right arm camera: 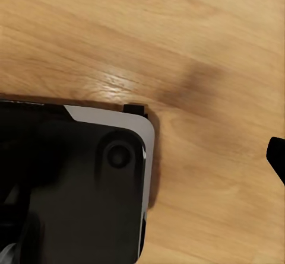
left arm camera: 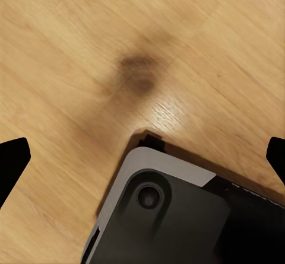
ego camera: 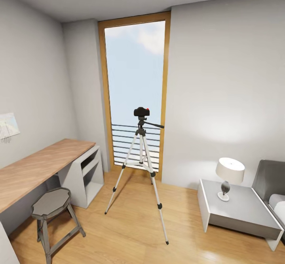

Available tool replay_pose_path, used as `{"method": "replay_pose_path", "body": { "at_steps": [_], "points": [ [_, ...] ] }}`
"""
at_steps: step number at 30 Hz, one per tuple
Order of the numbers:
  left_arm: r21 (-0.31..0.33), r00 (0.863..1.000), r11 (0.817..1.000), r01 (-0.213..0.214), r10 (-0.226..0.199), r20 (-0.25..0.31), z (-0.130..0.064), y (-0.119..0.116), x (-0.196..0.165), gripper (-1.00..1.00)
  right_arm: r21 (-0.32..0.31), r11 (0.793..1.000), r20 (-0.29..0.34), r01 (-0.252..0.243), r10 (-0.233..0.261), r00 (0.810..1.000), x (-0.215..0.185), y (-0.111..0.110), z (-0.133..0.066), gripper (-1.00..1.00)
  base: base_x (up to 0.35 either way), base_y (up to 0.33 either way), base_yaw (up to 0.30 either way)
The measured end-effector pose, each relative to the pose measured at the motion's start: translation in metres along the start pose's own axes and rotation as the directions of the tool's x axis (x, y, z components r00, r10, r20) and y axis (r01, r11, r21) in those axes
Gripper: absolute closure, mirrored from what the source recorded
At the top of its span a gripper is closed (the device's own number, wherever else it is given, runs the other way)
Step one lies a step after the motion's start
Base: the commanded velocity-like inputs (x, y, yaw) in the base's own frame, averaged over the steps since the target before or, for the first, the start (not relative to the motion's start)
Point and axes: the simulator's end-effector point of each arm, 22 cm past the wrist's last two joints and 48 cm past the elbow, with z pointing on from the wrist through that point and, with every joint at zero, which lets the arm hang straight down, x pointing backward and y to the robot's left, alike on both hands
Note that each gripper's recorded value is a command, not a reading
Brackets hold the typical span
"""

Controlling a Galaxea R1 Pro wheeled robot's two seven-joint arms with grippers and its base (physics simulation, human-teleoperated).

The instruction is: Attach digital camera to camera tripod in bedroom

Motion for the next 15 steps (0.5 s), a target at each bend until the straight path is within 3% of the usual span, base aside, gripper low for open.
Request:
{"method": "replay_pose_path", "body": {
  "at_steps": [15],
  "points": [
    [0.0,1.0,1.0,0.0,0.0,0.0,0.0,0.0,0.0,-1.0,0.0,1.0,0.0,0.0,0.0,1.0,0.0,0.0,0.0,-1.0,0.0,0.0,0.0]
  ]
}}
